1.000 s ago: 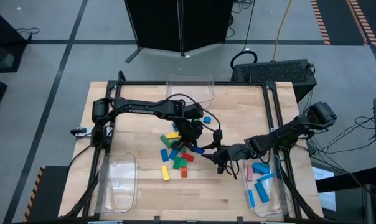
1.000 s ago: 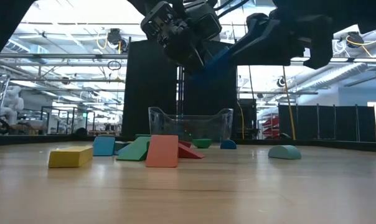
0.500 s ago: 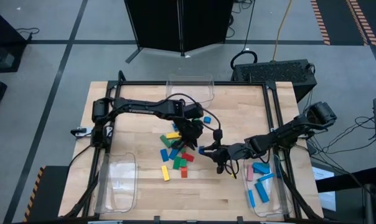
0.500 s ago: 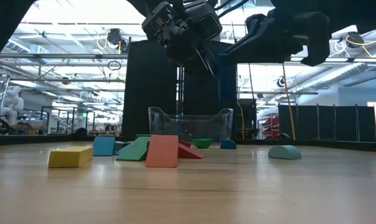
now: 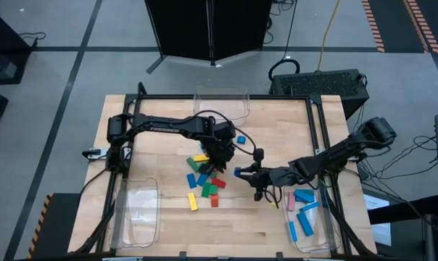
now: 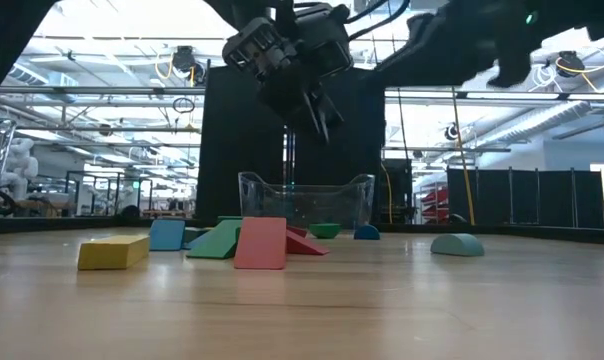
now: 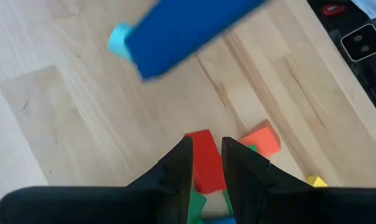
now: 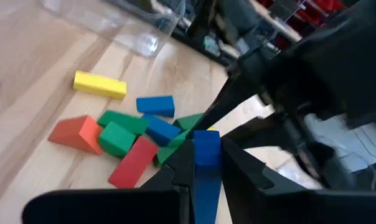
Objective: Sort blocks by size
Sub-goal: Put the dark blue rectangle block into the bottom right transparent bin
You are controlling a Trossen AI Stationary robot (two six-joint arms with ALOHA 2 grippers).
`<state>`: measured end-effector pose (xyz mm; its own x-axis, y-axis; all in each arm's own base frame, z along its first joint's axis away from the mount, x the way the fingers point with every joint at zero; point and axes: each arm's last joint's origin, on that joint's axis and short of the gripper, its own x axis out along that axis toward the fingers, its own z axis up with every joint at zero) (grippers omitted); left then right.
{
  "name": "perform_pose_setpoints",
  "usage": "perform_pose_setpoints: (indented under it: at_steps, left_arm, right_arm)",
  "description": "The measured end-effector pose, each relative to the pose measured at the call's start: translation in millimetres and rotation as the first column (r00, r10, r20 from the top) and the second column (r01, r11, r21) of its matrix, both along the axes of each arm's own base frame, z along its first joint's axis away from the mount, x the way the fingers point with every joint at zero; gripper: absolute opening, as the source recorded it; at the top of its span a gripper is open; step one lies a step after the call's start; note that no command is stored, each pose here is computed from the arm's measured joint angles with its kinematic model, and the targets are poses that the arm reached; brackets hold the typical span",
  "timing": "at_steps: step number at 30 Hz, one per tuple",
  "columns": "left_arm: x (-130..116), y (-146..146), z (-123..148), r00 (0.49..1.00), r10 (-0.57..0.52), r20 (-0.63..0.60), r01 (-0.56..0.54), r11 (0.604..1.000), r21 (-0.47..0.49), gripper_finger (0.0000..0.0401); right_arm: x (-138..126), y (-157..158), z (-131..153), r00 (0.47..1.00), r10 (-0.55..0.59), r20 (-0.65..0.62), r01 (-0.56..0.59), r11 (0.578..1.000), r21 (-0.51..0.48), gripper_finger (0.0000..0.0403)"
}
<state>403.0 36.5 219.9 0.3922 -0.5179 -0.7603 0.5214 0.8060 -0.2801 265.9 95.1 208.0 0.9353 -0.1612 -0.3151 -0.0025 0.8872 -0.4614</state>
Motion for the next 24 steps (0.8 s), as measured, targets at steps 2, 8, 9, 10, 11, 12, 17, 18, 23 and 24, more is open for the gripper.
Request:
perform_pose_setpoints:
  at_steps: [2,8,9,10,11,12,17,18,23,24]
  left_arm:
    - [-1.5,0.0,-0.6,1.000,-0.014,-0.008,0.014,1.000,0.005,0.0088]
    - [-4.8,-0.6,-1.9,0.999,-0.021,-0.042,0.022,1.000,0.002,0.0088]
    - [-5.1,-0.7,-2.0,0.999,-0.021,-0.046,0.021,1.000,0.002,0.0088]
    - [-5.6,-0.7,-2.2,0.998,-0.019,-0.053,0.019,1.000,0.000,0.0088]
    - [-6.1,-0.8,-2.4,0.998,-0.017,-0.060,0.017,1.000,-0.001,0.0088]
    - [-6.8,-0.8,-2.6,0.998,-0.016,-0.068,0.016,1.000,-0.001,0.0088]
    - [-11.6,-1.4,-4.2,0.992,-0.007,-0.129,0.006,1.000,-0.007,0.0088]
    - [-12.0,-2.2,-4.4,0.990,0.000,-0.140,-0.001,1.000,-0.006,0.0088]
    - [-13.2,-4.2,-5.5,0.983,0.038,-0.178,-0.032,0.999,0.034,0.0088]
    - [-13.3,-5.0,-5.8,0.981,0.050,-0.187,-0.042,0.998,0.047,0.0088]
  right_arm:
    - [-7.5,1.2,6.0,1.000,-0.017,-0.005,0.017,1.000,0.001,0.0044]
    - [-36.2,5.4,26.1,0.996,-0.089,0.003,0.089,0.995,0.050,0.0044]
    - [-41.3,5.8,29.2,0.996,-0.094,0.003,0.093,0.993,0.065,0.0044]
    - [-46.8,6.5,32.3,0.995,-0.096,0.003,0.095,0.992,0.079,0.0044]
    - [-52.1,7.1,35.3,0.995,-0.096,0.004,0.095,0.991,0.096,0.0044]
    - [-57.3,7.2,38.6,0.996,-0.092,0.005,0.091,0.989,0.116,0.0044]
    - [-83.5,6.8,49.6,0.996,-0.083,-0.007,0.083,0.967,0.241,0.0044]
    - [-89.0,6.2,51.1,0.997,-0.082,-0.014,0.083,0.960,0.267,0.0044]
    - [-114.4,3.6,54.0,0.995,-0.074,-0.066,0.094,0.921,0.379,0.0044]
    - [-118.7,3.3,54.4,0.995,-0.072,-0.075,0.096,0.909,0.406,0.0044]
